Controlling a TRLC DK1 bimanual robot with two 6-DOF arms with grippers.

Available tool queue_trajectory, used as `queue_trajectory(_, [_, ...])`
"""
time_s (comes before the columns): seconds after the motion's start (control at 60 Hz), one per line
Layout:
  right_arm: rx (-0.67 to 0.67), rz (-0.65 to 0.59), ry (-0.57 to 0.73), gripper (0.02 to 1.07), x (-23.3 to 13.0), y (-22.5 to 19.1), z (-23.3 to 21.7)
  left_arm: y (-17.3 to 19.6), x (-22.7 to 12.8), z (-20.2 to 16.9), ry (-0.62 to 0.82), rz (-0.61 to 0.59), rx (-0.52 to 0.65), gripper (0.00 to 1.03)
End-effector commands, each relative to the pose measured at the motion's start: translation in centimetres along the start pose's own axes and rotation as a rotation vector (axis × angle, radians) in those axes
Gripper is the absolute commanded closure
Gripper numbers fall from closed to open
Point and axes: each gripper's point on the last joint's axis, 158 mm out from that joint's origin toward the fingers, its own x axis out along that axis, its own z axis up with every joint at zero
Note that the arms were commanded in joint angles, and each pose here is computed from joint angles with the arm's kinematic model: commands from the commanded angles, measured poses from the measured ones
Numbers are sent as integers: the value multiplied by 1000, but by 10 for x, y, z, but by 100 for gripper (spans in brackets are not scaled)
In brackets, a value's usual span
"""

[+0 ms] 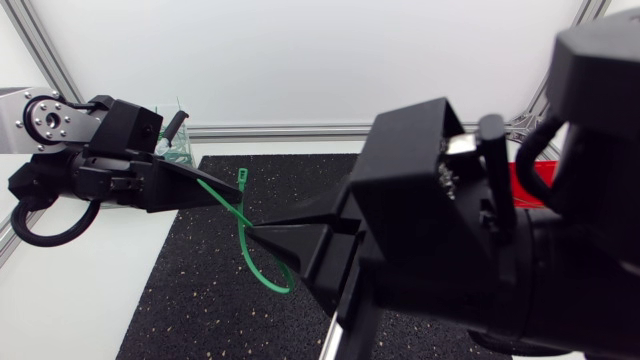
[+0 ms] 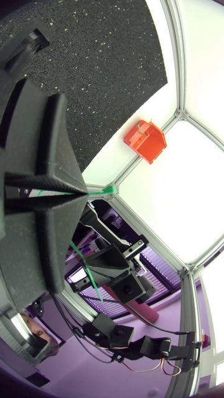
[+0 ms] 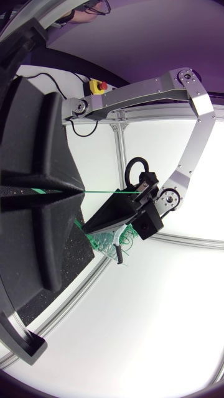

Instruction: Take a green cable tie from the red box, thread the tail through the head to close it, then place it in the transparent bin on the left.

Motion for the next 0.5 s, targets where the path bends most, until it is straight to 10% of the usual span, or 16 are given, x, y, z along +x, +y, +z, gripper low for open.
queue_trajectory(0.0, [42,17,-9,101,-4,4,9,5,2,-5,-8,-19,-5,100])
queue_trajectory(0.483, [138,127,16,101,-1,22,15,28,-3,7,-27,11,84,100])
